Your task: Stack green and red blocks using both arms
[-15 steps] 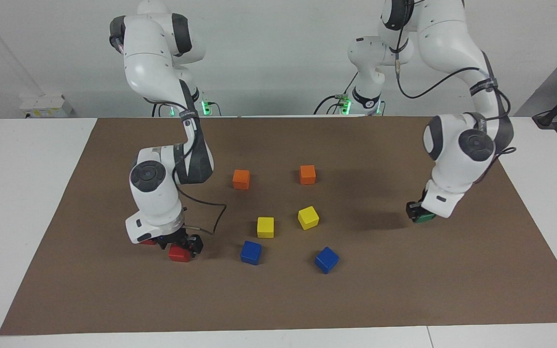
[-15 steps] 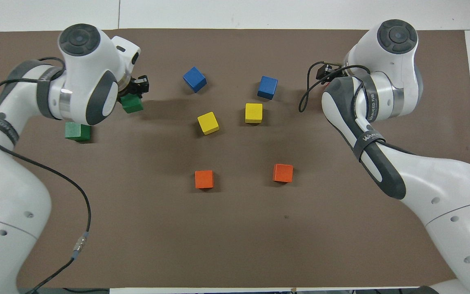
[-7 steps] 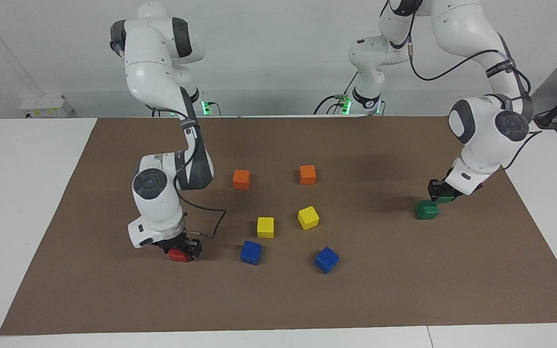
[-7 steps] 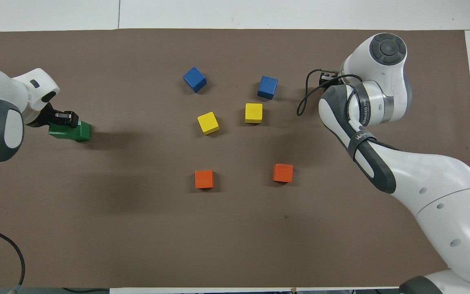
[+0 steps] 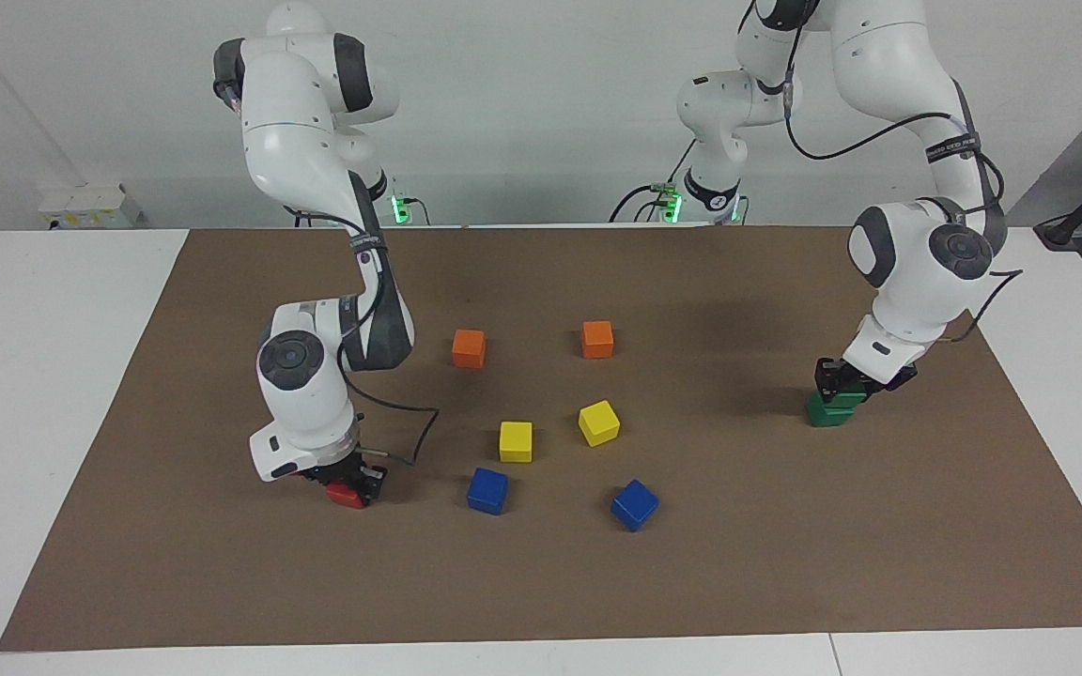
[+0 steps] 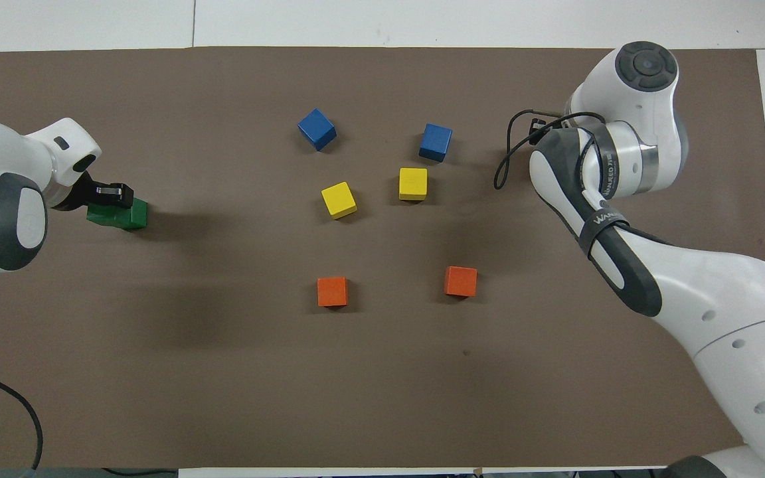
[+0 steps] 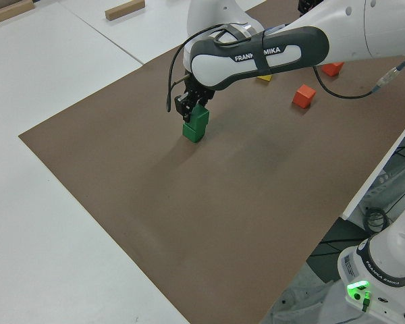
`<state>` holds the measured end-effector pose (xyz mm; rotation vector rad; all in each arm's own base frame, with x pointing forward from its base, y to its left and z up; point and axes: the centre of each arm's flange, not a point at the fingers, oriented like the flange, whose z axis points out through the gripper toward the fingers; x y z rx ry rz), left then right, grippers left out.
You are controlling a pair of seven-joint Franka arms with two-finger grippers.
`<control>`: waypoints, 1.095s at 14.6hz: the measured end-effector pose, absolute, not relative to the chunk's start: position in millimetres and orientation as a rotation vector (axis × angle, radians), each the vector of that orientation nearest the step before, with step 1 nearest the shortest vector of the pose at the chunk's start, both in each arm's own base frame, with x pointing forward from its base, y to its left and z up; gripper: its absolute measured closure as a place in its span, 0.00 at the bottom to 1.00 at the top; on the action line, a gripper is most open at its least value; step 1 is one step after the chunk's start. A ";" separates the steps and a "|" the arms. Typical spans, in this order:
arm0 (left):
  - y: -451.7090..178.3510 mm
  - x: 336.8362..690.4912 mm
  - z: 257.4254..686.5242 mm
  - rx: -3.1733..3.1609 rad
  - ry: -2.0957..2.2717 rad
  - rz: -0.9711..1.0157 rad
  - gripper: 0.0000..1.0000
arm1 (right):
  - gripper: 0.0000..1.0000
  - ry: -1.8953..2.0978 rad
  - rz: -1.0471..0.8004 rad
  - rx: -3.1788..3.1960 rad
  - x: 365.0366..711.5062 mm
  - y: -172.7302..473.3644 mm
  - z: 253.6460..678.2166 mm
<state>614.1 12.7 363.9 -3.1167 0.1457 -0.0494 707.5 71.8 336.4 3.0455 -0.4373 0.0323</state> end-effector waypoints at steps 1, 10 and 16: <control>12.8 614.3 363.7 -3.119 0.134 -0.055 0.45 | 0.46 -0.426 0.028 3.048 704.0 62.7 356.8; 12.7 613.9 363.2 -3.120 0.125 -0.092 0.45 | 0.46 -0.106 0.090 3.086 664.2 -19.7 351.1; 14.1 609.7 355.4 -3.121 0.122 -0.067 0.14 | 0.46 -0.079 0.125 3.089 660.2 -12.9 340.3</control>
